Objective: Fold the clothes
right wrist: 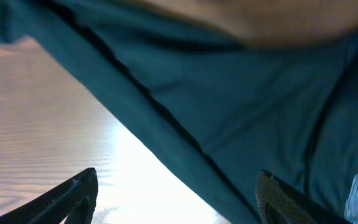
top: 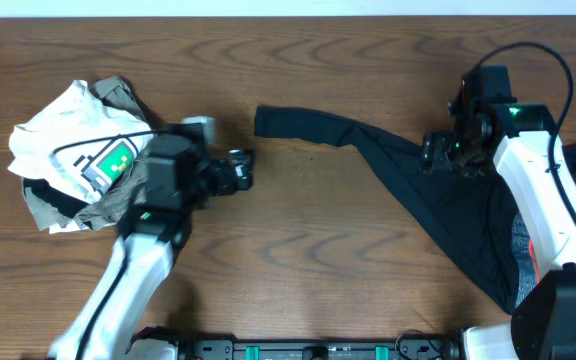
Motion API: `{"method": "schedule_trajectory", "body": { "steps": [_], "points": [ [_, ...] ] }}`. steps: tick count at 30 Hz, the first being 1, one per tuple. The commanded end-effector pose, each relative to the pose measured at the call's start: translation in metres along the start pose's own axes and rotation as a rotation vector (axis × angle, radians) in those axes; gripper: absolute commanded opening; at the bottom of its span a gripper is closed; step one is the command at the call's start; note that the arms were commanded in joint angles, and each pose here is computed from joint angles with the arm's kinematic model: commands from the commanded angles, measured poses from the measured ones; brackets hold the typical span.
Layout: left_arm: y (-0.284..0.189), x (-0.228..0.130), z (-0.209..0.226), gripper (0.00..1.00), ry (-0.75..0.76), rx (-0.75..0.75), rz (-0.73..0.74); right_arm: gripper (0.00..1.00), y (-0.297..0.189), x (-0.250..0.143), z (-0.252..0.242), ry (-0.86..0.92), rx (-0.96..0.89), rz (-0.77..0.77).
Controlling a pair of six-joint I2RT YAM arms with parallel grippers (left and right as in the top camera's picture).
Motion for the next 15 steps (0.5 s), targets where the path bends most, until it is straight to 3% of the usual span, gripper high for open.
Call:
{"method": "schedule_trajectory", "body": {
  "steps": [1,8,15],
  "points": [
    [0.031,0.005,-0.012,0.99,-0.012,-0.029,0.043,0.80,0.017,-0.015,-0.011,0.067,-0.025,0.057],
    [0.101,0.018,-0.002,0.99,-0.022,-0.015,0.095,0.80,0.042,-0.043,-0.020,0.070,-0.048,0.134],
    [0.150,0.004,0.015,0.99,-0.074,0.013,0.163,0.80,0.047,-0.049,-0.023,0.071,-0.053,0.150]
  ]
}}
Point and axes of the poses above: each gripper's point midway between its finger pads, its own y axis out along the fingers, its own z axis along the line the jaws close on, x = y × z, the point moved 2 cm from there along -y, back along the fingers, and after that the axes turned 3 degrees about y, right-handed, at the moved point
